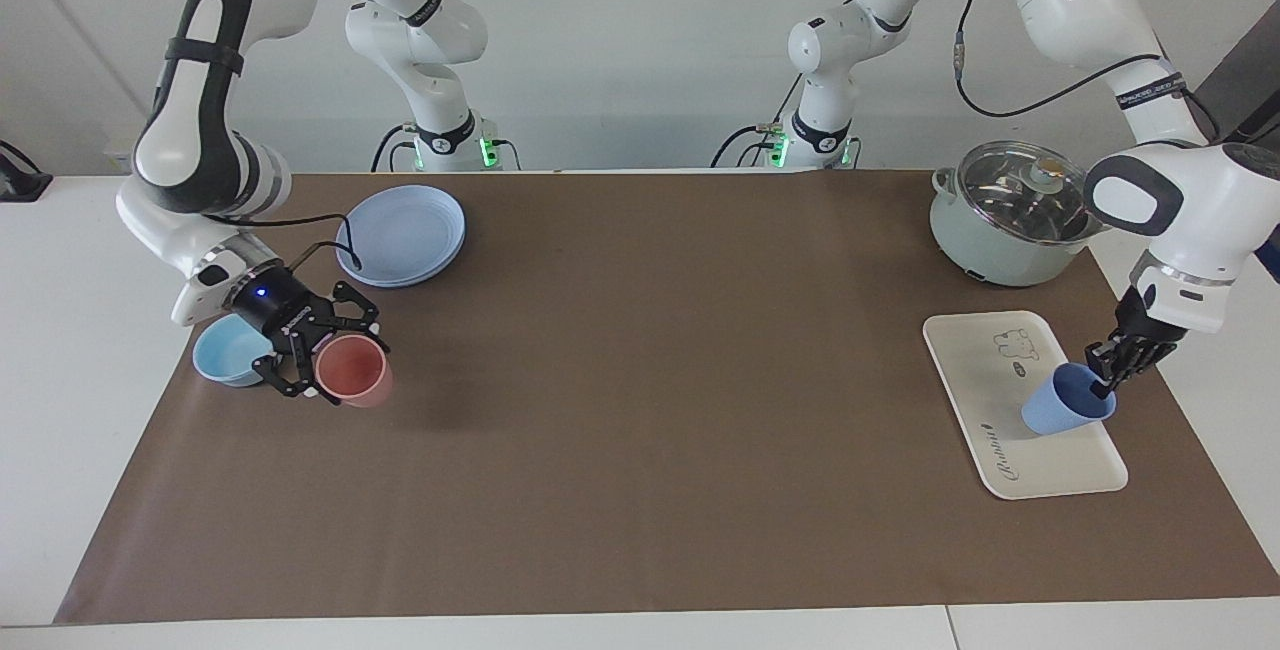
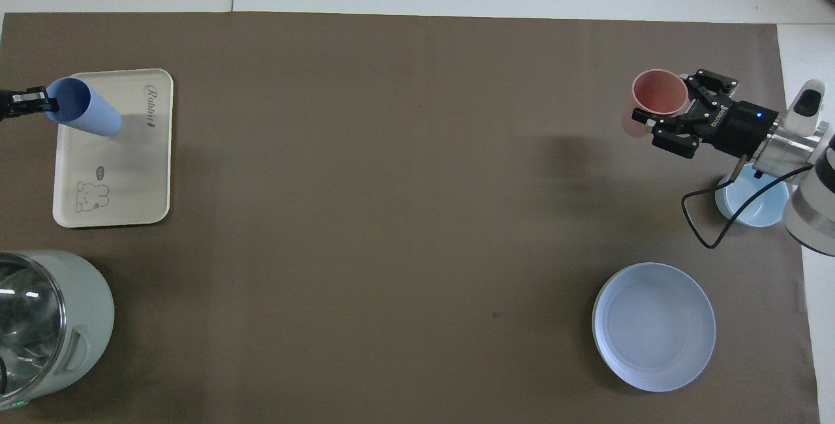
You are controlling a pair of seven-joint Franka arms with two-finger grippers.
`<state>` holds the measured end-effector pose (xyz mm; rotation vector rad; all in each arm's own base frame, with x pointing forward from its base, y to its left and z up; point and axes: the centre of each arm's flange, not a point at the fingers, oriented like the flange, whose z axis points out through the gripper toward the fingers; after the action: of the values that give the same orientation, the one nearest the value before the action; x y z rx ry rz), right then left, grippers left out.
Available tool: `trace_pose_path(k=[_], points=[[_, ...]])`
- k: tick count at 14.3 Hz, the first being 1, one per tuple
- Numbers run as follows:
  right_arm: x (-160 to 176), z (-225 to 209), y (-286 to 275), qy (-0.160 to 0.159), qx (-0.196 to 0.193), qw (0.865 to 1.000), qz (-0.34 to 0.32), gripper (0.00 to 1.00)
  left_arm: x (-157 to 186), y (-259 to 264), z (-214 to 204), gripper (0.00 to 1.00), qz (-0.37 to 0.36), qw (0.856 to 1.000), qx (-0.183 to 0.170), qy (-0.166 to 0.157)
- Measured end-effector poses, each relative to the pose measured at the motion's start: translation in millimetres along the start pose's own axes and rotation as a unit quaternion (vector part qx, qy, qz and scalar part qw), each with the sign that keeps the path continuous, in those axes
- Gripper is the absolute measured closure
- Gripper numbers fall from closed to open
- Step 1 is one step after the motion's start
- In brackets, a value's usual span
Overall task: Place cup on tray
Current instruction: 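Lower the blue cup onto the tray while the right gripper lowers the pink cup, then open the left gripper and draw it back from the blue cup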
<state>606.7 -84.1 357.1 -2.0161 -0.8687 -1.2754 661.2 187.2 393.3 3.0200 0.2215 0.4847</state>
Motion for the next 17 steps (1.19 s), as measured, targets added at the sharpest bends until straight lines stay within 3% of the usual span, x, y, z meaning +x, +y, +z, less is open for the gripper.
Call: trace_pose_path(k=[2, 4, 6, 9, 12, 15, 17], points=[[-40, 6, 10, 0.024, 0.012, 1.000, -0.014, 0.15, -2, -10, 3, 0.90, -0.001, 1.000, 0.001, -0.001], [-64, 9, 16, 0.025, 0.015, 0.999, -0.017, 0.15, 1, -10, 0, 0.65, 0.001, 1.000, 0.002, 0.003], [-67, 7, 17, 0.024, 0.014, 0.999, -0.016, 0.15, 6, -7, -7, 0.41, 0.003, 1.000, 0.000, 0.008], [-79, 8, 12, 0.020, 0.016, 0.999, -0.018, 0.15, 28, 16, -43, 0.07, 0.021, 1.000, -0.016, -0.010], [-92, 1, 13, 0.029, 0.003, 1.000, -0.013, 0.15, 39, 87, -76, 0.07, 0.044, 0.997, -0.035, -0.051], [-87, 0, 19, 0.039, -0.007, 0.999, -0.015, 0.15, 29, 176, -93, 0.06, 0.075, 0.992, 0.010, -0.098], [-83, 0, 20, 0.045, -0.012, 0.999, -0.015, 0.15, 20, 222, -113, 0.06, 0.083, 0.990, 0.028, -0.111]])
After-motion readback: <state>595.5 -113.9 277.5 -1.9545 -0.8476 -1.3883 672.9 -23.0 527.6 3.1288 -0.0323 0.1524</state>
